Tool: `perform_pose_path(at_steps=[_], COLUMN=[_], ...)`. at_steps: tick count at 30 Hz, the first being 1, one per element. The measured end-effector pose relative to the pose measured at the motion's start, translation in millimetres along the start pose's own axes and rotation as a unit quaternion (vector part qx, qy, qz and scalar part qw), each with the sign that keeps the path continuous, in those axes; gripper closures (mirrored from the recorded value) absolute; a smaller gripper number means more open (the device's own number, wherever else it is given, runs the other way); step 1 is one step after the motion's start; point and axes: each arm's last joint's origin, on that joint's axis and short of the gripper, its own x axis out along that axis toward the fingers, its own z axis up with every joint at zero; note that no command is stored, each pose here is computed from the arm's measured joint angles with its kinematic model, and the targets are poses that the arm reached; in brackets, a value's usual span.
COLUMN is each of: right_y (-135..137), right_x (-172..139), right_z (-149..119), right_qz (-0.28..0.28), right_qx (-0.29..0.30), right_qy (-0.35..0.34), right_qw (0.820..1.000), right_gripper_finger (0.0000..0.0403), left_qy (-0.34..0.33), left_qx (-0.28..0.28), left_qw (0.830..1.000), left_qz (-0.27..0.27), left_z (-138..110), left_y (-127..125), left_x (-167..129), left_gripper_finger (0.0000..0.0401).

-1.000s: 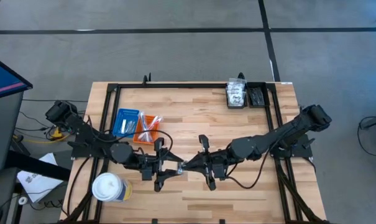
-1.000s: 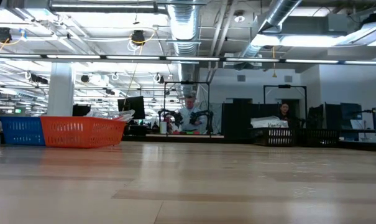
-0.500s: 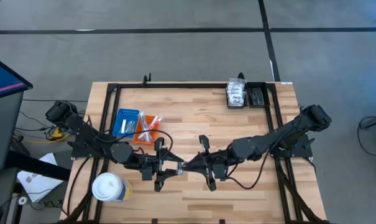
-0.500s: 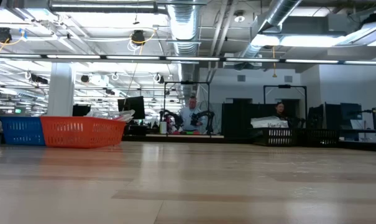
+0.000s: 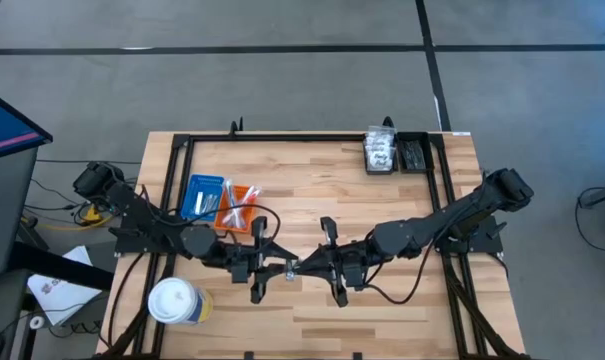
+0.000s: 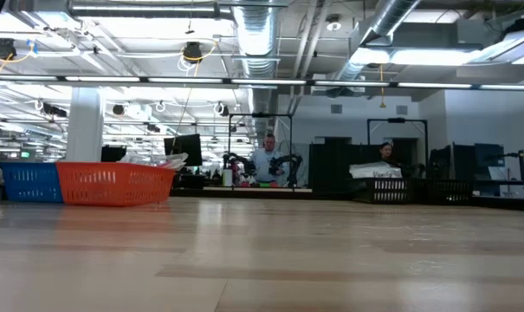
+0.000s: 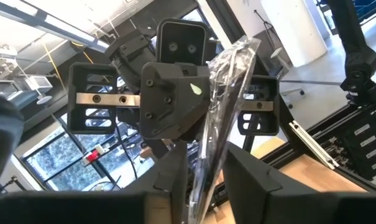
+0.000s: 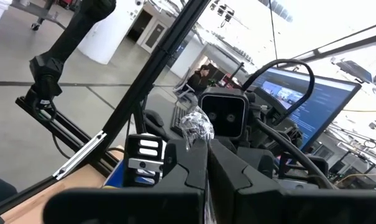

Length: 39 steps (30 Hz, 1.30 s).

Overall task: Pick & Place Travel size toiletries
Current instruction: Put the silver nail cutter into the blue bin

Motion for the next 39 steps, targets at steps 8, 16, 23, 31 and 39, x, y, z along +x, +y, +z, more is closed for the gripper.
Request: perform_pose_path(at_steps=[8, 16, 23, 31, 39], right_y=[-0.1, -6.2, -11.4, -7.6, -16.5], right_x=[0.0, 1.0, -0.6, -13.4, -29.1], right_z=[-0.1, -4.2, -4.9, 11.7, 19.7], right_qz=[0.0, -0.008, -0.046, -0.16, -0.19], right_qx=[-0.001, 0.027, 0.054, 0.02, 0.002], right_qy=[0.001, 0.004, 0.028, 0.106, 0.159], right_qw=[1.0, 1.0, 0.997, 0.981, 0.969], right_gripper_finger=[0.0403, 0.0358, 0.0259, 0.0176, 0.0165], left_qy=[0.002, 0.004, 0.035, 0.103, 0.227], left_qx=[0.003, -0.02, -0.025, -0.04, -0.098], left_qw=[1.0, 1.0, 0.999, 0.988, 0.947], left_qz=[-0.002, -0.003, 0.027, 0.106, 0.207], left_z=[-0.7, -1.1, -0.8, 7.6, -6.0], left_y=[-0.5, -0.8, 0.7, 13.4, 37.7], left_x=[-0.1, -0.1, -2.7, -17.1, -37.3], left_gripper_finger=[0.039, 0.0395, 0.0396, 0.0396, 0.0396])
